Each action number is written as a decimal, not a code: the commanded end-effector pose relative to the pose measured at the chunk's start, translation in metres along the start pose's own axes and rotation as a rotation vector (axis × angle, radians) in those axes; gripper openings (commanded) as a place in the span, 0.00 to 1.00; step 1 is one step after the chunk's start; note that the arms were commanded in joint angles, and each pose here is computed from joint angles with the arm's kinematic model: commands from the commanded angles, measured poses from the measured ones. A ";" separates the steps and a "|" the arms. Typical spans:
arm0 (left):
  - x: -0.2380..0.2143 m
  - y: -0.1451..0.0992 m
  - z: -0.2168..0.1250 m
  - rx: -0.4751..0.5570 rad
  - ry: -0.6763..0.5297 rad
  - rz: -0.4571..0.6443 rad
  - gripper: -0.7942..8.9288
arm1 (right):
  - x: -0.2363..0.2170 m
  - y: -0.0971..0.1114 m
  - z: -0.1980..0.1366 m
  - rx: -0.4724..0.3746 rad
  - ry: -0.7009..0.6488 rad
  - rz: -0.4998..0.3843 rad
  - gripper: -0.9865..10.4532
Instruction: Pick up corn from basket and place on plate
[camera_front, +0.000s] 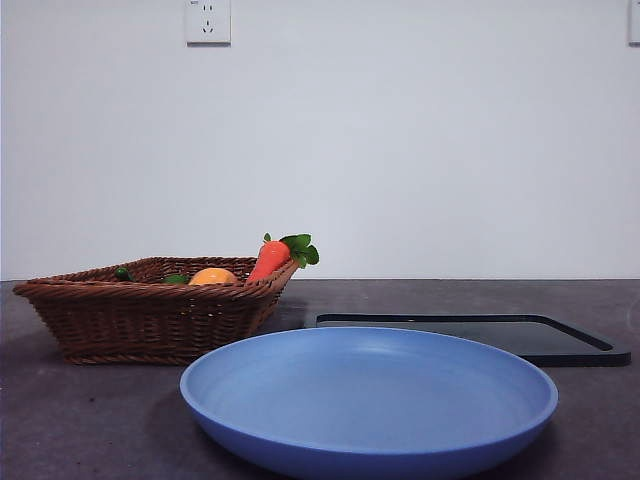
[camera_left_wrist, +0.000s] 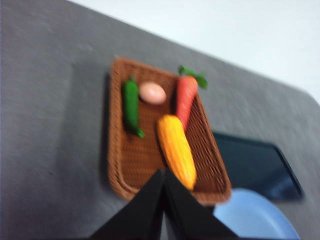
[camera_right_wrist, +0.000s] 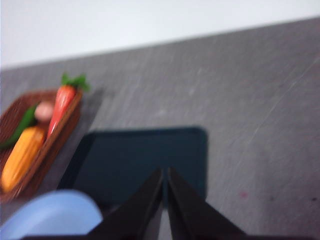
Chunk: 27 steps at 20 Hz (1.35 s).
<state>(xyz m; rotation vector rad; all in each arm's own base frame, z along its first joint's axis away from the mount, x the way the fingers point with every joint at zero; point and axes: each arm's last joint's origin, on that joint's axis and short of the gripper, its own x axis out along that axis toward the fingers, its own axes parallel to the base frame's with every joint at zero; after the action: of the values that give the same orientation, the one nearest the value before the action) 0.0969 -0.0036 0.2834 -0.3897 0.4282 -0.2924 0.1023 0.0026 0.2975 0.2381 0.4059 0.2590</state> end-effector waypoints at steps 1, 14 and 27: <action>0.002 -0.002 0.006 0.065 0.049 -0.038 0.09 | 0.003 0.004 0.011 -0.095 0.081 0.051 0.09; 0.017 0.003 -0.002 0.046 0.275 -0.094 0.10 | 0.039 0.021 0.008 -0.137 0.441 0.243 0.10; 0.017 0.003 -0.002 0.044 0.273 -0.094 0.55 | 0.070 0.021 0.006 -0.076 0.526 0.245 0.39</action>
<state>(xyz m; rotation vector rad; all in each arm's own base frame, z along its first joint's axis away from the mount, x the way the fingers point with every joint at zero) 0.1107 -0.0079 0.2694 -0.3442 0.6925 -0.4392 0.1613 0.0410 0.2791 0.1276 0.8961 0.5824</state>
